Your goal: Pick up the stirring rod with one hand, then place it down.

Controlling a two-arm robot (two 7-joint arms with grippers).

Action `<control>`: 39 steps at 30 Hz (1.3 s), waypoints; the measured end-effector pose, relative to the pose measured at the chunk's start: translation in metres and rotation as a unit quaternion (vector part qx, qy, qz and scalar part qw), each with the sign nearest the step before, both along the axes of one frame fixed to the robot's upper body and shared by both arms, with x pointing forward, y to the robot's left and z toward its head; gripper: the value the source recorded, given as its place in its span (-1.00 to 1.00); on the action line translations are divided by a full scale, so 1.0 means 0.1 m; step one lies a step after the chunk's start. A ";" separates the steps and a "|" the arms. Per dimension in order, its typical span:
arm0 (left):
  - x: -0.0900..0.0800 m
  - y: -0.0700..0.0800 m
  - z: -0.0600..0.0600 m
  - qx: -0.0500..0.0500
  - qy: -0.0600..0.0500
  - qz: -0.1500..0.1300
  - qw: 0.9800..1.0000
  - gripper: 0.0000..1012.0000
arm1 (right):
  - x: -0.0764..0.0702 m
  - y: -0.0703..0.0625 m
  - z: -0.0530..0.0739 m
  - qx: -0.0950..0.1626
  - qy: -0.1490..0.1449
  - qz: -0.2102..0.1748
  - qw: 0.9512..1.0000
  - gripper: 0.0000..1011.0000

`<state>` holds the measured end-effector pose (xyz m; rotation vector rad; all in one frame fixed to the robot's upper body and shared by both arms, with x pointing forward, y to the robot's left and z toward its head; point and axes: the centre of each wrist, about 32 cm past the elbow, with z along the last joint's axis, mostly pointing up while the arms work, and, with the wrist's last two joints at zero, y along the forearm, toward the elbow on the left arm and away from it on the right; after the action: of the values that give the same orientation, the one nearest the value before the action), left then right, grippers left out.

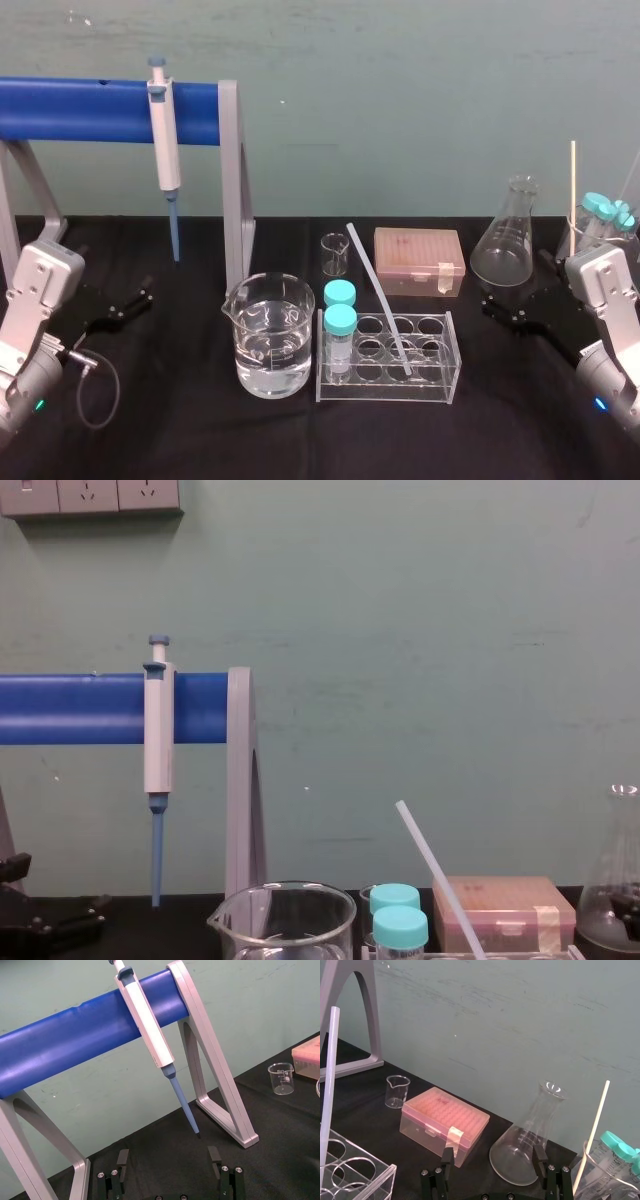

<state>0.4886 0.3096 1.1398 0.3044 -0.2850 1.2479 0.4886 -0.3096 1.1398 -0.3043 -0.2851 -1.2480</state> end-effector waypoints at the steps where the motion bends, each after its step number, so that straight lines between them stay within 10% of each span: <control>1: 0.00 0.00 0.00 0.000 0.000 0.000 1.000 0.98 | 0.00 0.00 0.00 0.000 0.000 0.000 1.000 0.98; 39: 0.00 0.00 0.00 0.000 0.000 0.000 1.000 0.98 | 0.00 0.00 0.00 0.000 0.000 0.000 1.000 0.98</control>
<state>0.4886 0.3097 1.1398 0.3045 -0.2851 1.2479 0.4886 -0.3097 1.1398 -0.3045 -0.2850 -1.2480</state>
